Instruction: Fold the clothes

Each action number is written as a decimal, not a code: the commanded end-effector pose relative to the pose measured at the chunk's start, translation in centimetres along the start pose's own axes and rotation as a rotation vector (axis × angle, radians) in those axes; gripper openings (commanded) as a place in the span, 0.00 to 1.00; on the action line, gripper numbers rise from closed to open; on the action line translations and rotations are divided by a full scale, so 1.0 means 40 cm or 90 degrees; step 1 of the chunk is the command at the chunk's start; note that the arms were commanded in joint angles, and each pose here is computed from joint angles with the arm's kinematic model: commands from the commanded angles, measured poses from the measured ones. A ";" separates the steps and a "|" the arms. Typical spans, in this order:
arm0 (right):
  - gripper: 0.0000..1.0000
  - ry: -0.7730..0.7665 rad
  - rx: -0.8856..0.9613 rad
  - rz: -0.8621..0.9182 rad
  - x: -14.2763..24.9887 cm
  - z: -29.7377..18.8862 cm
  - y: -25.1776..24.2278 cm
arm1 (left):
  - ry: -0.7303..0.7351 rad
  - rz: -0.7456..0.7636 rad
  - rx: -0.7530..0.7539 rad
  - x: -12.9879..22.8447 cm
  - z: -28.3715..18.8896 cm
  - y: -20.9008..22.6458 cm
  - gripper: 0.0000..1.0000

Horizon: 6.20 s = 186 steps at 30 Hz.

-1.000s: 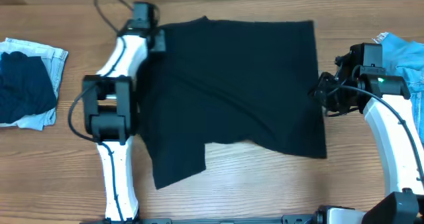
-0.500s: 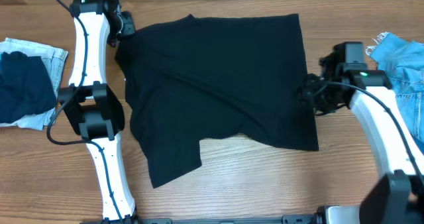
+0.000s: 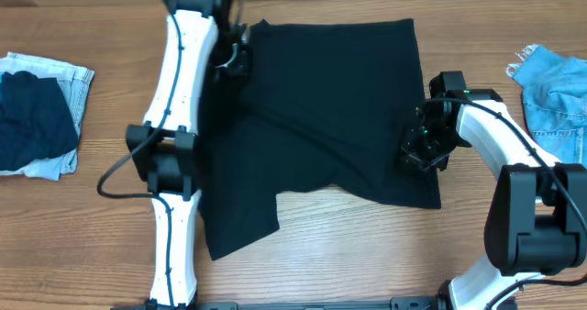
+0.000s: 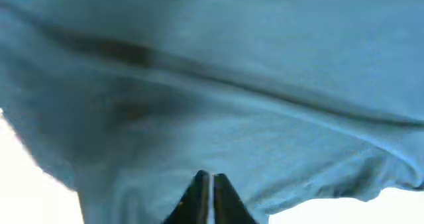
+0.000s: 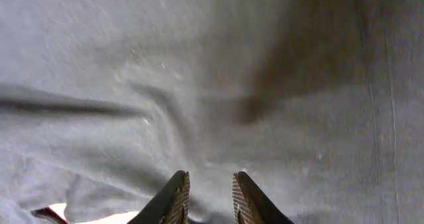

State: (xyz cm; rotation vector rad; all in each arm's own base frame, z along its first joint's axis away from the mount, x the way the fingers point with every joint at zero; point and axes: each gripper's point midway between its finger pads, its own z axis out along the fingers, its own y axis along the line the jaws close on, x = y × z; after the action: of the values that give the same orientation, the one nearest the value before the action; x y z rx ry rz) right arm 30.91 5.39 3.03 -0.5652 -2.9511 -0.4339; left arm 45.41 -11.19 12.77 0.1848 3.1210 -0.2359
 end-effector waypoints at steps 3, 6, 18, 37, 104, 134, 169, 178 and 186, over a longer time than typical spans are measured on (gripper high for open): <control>0.27 -0.012 -0.005 -0.008 -0.004 -0.015 0.009 | -0.239 0.015 -0.163 0.204 -0.439 -0.042 0.20; 0.32 -0.019 -0.005 -0.010 -0.011 -0.015 0.010 | -0.232 -0.018 -0.152 0.366 -0.462 -0.035 0.24; 0.13 -0.043 0.033 0.045 -0.028 -0.016 -0.014 | -0.033 -0.044 -0.030 0.541 0.102 -0.027 0.26; 0.04 0.013 0.006 -0.036 0.052 0.047 0.035 | 0.071 -0.103 0.068 0.696 0.292 -0.046 0.35; 0.73 -0.299 -0.017 0.051 -0.161 -0.232 -0.046 | -0.370 -0.236 -0.220 0.412 -0.240 0.118 0.35; 0.15 -0.113 -0.344 -0.455 0.250 -0.083 0.601 | -0.356 -0.249 -0.038 -0.022 0.203 0.245 0.04; 0.04 -0.121 0.076 -0.465 0.068 0.206 0.456 | -0.396 -0.171 -0.073 -0.078 0.119 0.284 0.11; 0.04 -0.008 0.159 -0.436 0.128 0.279 0.313 | -0.418 -0.142 -0.117 -0.101 0.122 0.310 0.13; 0.04 0.008 0.225 -0.431 0.133 0.269 0.254 | -0.363 -0.145 -0.109 -0.101 0.281 0.327 0.12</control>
State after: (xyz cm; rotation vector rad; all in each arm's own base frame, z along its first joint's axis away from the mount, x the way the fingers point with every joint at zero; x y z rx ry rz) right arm 32.14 23.25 -0.23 0.4980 -3.1430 -0.1859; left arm 50.84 -0.83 2.21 -0.2056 2.5333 -0.0299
